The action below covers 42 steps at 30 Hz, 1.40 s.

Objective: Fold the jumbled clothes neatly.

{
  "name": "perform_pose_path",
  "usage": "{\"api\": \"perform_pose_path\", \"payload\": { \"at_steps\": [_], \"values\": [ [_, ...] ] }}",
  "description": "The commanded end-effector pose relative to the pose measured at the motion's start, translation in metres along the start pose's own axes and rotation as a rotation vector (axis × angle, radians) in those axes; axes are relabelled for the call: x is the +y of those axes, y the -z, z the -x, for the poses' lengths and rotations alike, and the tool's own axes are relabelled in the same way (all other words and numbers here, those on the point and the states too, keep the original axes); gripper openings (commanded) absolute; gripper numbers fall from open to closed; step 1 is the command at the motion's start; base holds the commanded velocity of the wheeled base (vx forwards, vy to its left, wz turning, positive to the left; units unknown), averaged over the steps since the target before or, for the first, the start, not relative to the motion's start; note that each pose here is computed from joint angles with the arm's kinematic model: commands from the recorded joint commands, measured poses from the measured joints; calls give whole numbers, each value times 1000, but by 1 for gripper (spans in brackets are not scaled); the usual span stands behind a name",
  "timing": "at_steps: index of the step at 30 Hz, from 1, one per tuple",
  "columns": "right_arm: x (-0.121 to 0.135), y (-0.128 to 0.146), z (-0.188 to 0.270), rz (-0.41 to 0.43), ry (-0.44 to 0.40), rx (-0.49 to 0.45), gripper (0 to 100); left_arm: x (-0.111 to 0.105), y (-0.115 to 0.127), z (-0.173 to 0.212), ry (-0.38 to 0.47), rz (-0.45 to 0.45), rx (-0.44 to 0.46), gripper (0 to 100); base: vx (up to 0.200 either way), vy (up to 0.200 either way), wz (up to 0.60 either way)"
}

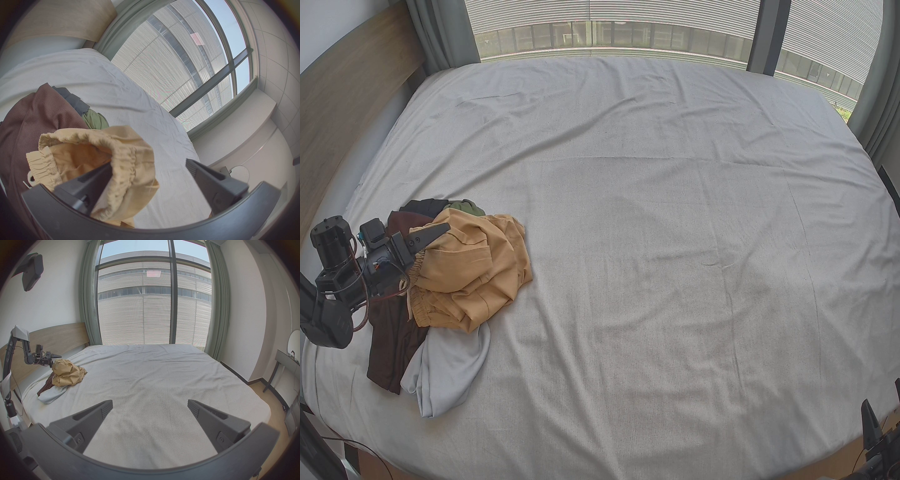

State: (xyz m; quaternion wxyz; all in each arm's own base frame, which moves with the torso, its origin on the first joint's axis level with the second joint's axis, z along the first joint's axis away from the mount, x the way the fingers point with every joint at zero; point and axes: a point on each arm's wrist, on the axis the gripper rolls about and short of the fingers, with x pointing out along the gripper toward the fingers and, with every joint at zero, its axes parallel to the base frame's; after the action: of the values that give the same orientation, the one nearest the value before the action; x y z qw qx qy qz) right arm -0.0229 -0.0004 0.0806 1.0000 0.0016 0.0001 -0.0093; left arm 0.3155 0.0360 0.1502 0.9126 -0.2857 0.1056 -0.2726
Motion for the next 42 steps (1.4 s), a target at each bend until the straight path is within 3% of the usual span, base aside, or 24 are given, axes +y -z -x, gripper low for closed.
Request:
{"api": "perform_pose_path", "payload": {
  "at_steps": [1,9,10,21,28,36,39,42],
  "values": [
    [0,5,0,0,0,1,100,1,9,3,-6,-7,15,100,0,0,0],
    [0,5,0,0,0,1,100,8,16,1,-7,-38,15,100,0,0,0],
    [0,5,0,0,0,1,100,11,16,-1,-1,-49,6,0,0,0,0],
    [0,5,0,2,0,1,100,-3,13,-1,42,-75,-2,0,0,0,0],
    [0,5,0,5,0,1,100,-73,-7,15,203,-98,-65,0,0,0,0],
    [0,5,0,3,0,1,100,-125,-13,33,338,-155,-100,0,0,0,0],
    [0,5,0,0,0,1,100,-157,-20,40,442,-201,-130,0,0,0,0],
    [0,5,0,-1,0,1,100,-169,-23,41,477,-207,-128,0,0,0,0]
  ]
}}
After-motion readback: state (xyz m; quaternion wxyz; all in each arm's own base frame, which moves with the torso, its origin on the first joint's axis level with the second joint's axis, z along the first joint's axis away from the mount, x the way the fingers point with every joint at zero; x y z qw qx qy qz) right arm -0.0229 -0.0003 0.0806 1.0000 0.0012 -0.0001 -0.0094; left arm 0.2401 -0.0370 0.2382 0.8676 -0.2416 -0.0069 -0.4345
